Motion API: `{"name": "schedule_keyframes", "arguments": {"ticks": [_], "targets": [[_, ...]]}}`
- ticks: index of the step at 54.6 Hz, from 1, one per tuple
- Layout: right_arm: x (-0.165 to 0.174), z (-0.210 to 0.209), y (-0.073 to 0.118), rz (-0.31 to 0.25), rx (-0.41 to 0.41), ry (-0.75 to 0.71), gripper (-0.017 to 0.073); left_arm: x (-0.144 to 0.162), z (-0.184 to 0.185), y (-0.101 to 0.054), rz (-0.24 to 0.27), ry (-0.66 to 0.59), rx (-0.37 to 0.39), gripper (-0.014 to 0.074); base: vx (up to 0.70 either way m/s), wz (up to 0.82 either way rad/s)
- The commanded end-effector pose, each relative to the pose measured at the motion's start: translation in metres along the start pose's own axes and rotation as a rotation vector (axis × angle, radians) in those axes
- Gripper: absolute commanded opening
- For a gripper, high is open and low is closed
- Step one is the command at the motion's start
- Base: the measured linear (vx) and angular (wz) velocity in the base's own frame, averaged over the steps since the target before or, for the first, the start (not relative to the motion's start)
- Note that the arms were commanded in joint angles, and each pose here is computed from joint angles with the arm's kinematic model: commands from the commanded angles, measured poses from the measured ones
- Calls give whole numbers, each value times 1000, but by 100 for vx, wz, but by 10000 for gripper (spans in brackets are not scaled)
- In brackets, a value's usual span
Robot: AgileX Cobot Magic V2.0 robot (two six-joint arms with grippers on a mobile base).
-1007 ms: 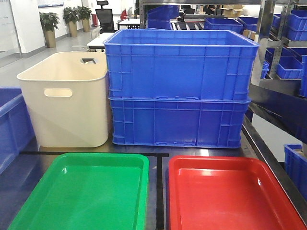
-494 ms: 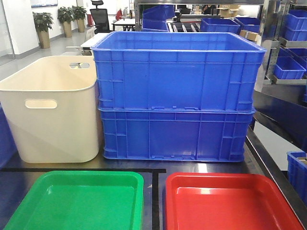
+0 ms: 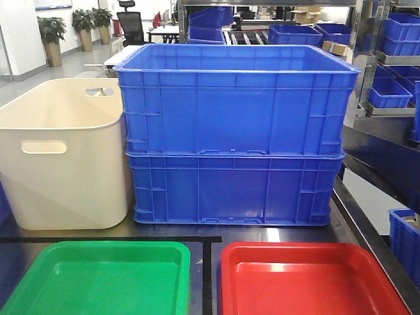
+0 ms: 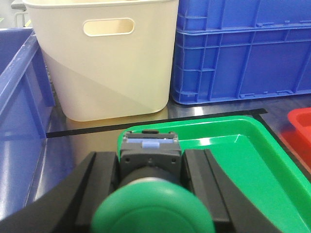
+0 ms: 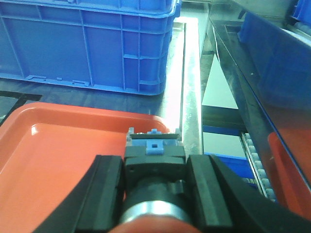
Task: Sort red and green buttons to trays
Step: 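Stop the base in front of the green and red trays, then lower left gripper over green tray and right gripper over red tray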
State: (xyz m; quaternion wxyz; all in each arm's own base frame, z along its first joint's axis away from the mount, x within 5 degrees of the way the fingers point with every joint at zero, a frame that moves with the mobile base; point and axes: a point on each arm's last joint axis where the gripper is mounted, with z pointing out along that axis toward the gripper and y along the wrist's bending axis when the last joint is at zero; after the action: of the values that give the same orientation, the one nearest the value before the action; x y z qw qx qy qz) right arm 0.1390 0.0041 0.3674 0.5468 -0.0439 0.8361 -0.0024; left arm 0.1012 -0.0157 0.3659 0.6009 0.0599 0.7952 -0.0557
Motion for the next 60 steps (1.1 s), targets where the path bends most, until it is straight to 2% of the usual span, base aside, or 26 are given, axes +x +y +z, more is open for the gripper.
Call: {"name": "schedule_keyframes", "arguments": {"ticks": [1,26,32,39,42,50,56,57,59,60], "targets": [[-16,-7,-2,-2,18,-120,-9,-15,-3,0,-14,-111,-6,-3,0,0],[-17,-7,-2,1,18,-125,-9,-17,-3,1,-15,-131,-9,-3,0,0],[-17,-7,0,46,-9,-129,-9,-20,-3,1,-14,-156,-13,-3,0,0],[-17,3,5,47,-63,-102,-9,-23,5,1,10,-153,-6,-3,0,0],[-17,9,8,49,-105,-85,-9,-24,12,0,-18,-148,20,-3,0,0],[-18,30,21,62,-262,-9,-9,-23,37,-8,-149,-98,138,-3,0,0],[-17,47,29,111,-373,50,-9,-22,59,-14,-245,-64,229,-3,0,0],[-17,51,30,119,-386,61,-9,-22,61,-15,-240,-60,240,-3,0,0],[-15,57,32,130,-407,85,-9,-20,71,-17,-272,-37,275,-3,0,0],[-13,62,32,130,-414,104,-9,-19,76,-18,-265,-25,285,-2,0,0]]}}
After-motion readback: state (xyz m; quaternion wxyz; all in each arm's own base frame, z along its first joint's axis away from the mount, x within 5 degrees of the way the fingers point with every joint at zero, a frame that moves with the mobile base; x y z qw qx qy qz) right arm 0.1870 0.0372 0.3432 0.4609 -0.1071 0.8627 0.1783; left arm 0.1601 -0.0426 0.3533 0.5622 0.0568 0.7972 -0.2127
